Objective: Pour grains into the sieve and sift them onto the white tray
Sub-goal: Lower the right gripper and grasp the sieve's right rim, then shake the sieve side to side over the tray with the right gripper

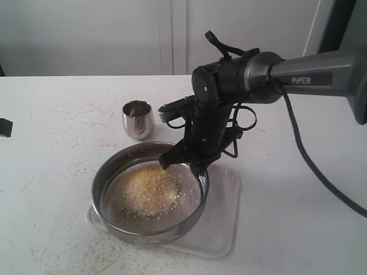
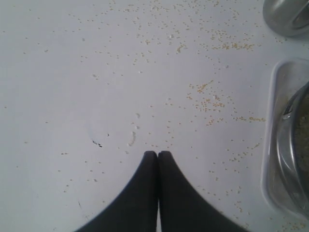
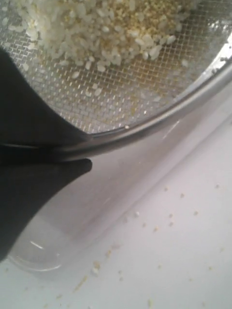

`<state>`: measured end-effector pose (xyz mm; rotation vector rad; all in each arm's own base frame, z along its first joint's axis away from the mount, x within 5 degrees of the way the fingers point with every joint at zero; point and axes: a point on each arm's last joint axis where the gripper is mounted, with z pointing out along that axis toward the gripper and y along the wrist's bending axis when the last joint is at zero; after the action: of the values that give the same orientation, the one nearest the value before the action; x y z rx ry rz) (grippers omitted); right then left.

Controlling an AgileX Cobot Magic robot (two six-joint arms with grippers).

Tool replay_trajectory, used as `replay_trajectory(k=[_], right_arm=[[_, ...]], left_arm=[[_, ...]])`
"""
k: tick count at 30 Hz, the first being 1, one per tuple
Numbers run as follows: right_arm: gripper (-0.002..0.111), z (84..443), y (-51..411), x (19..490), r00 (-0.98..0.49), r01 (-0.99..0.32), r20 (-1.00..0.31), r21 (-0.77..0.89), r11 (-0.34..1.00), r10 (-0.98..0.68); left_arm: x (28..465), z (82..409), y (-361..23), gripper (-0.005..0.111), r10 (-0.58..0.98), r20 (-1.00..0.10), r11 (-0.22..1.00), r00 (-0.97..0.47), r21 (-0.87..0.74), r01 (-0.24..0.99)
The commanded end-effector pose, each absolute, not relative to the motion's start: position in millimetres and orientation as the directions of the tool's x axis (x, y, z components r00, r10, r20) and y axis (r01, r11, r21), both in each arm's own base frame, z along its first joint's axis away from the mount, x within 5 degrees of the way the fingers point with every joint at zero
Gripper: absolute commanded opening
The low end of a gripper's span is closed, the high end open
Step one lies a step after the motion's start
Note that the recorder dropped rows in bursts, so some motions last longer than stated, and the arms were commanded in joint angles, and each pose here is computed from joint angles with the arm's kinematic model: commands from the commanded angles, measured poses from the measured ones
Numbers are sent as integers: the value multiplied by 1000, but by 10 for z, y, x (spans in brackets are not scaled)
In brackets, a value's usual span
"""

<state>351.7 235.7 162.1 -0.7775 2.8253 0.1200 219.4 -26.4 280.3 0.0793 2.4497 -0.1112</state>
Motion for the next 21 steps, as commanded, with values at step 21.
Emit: replay_trajectory(k=[21], right_arm=[[0,2196,1986,3602,-842,-504,-320,174,846,-435]], left_arm=[[2172,2791,-260,0,16,-632,994,-775,-71,79]])
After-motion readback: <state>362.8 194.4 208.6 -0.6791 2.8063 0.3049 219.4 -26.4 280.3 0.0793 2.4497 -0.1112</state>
